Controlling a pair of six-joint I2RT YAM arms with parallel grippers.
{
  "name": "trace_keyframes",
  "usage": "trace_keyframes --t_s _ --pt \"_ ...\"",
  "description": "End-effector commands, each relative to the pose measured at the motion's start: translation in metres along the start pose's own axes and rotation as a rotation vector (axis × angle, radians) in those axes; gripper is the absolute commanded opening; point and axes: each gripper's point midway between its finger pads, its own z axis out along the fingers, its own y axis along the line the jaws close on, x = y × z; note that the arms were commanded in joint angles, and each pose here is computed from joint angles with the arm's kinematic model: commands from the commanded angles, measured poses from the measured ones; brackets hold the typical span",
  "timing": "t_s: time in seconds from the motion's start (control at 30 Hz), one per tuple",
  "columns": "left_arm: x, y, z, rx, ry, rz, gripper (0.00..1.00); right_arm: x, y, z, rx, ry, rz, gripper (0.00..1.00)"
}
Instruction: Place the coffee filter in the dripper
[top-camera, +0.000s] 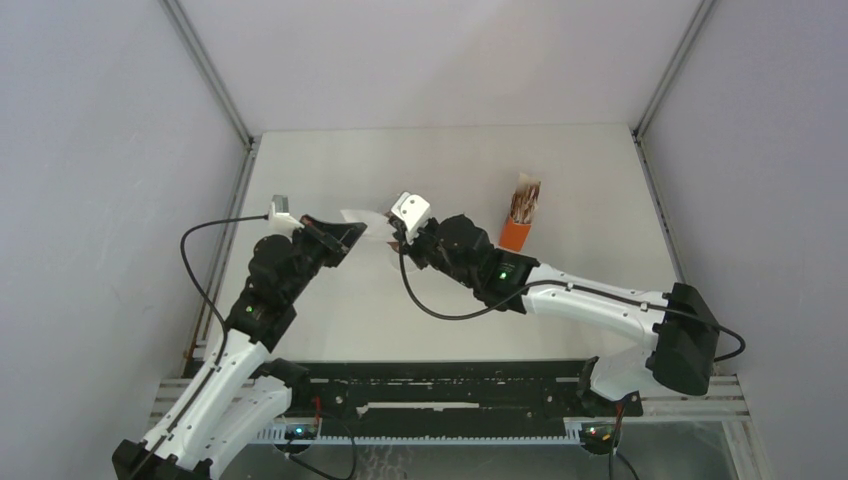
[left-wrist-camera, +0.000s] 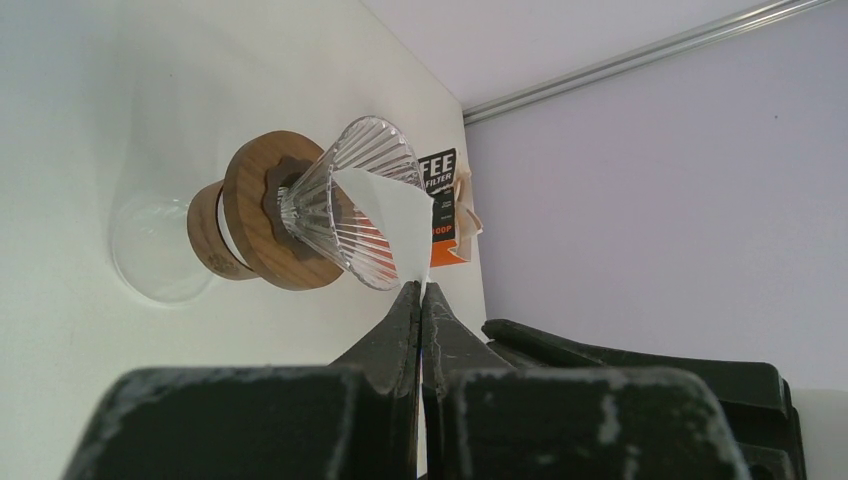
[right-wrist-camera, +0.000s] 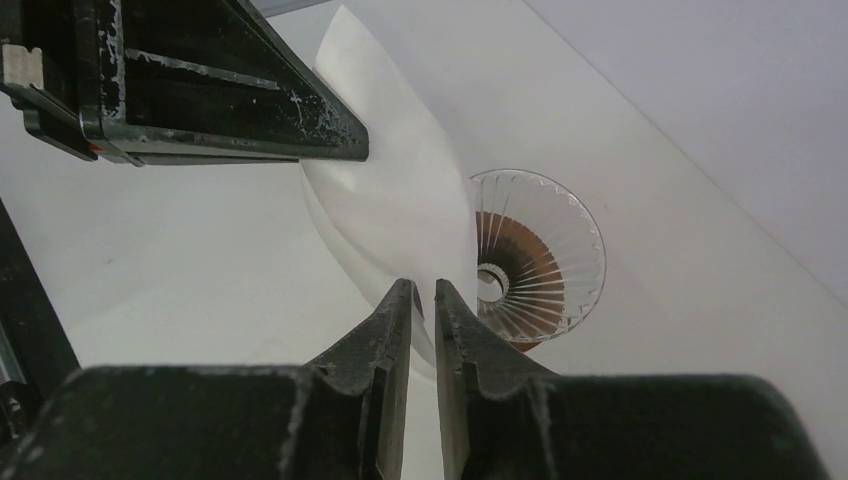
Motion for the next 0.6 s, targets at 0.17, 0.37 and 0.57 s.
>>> trace_keyframes --t_s 0.17,0.37,0.57 --pt "-0.01 -0.032 -0.004 0.083 -0.014 0.034 0.0 -0.02 0.002 0.003 0.016 -0.041 -0.092 0.23" --pt "-0.012 -0.032 -0.005 0.082 -0.02 0.033 0.0 -0.014 0.015 0.005 -0.02 -0.024 -0.145 0.25" --pt "-0.012 -0.032 -0.005 0.082 -0.025 0.03 0.0 -0.009 0.021 0.006 -0.037 -0.011 -0.155 0.26"
